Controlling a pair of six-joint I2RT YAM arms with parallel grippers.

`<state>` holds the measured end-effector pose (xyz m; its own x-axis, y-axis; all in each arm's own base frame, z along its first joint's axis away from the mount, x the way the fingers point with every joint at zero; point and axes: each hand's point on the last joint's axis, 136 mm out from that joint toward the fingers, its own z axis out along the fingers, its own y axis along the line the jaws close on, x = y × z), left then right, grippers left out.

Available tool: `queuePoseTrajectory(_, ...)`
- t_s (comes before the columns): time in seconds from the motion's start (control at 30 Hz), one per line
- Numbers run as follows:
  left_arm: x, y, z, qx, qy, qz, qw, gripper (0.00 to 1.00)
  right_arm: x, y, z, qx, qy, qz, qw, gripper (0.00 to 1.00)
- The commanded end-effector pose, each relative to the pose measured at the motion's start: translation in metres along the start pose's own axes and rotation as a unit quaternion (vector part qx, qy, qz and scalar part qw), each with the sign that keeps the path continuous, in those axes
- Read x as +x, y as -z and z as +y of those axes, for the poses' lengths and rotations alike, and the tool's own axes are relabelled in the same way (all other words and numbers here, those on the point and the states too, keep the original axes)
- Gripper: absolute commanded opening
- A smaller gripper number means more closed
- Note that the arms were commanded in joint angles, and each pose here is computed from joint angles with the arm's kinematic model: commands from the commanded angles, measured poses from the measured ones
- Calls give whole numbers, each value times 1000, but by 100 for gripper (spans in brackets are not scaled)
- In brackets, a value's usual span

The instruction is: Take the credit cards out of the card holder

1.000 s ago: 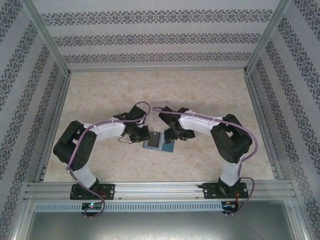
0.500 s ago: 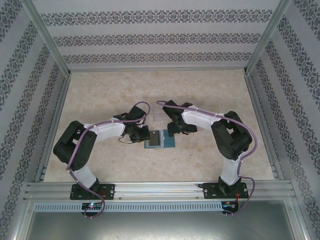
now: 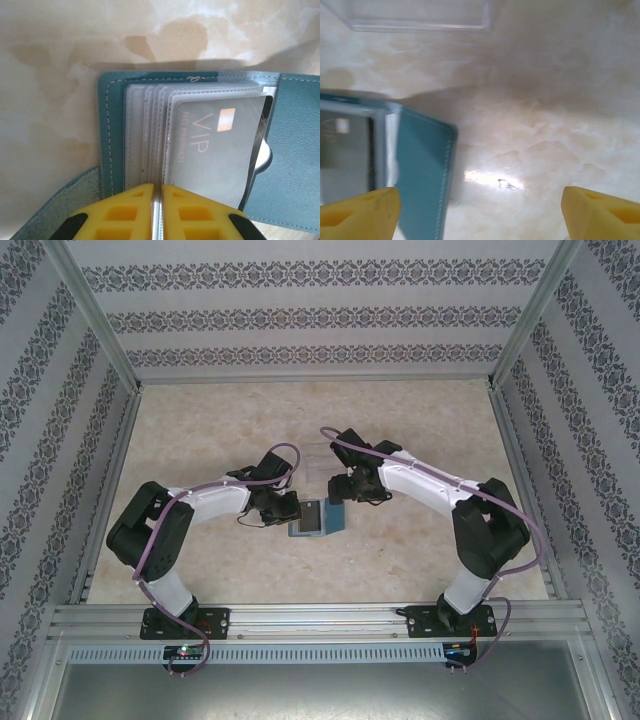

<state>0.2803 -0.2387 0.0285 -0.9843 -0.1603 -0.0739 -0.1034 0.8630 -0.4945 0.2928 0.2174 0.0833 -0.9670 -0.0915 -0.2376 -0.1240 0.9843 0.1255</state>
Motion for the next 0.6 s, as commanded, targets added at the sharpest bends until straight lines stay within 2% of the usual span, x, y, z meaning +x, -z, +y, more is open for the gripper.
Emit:
queuePoseTrajectory(0.0,5,-7,5,-2,6,7,1000,12,-6,22,29,-65,-11,-12,998,80)
queuePoseTrajectory(0.17,5,-4,6,-4,7,4,1000,12,-6,27,69,-177,-37,-3,984,64)
queuePoseTrajectory(0.3,2,2,3,-5,2,-3,1000,13,4,13,91,-242,-67,37,967,49)
queuePoseTrajectory(0.43,1,7,1,-5,-2,-8,1000,13,18,-12,89,-247,-90,73,962,45)
queuePoseTrajectory(0.57,-3,13,-5,-1,-6,-13,1000,12,25,-33,75,-236,-109,83,962,41)
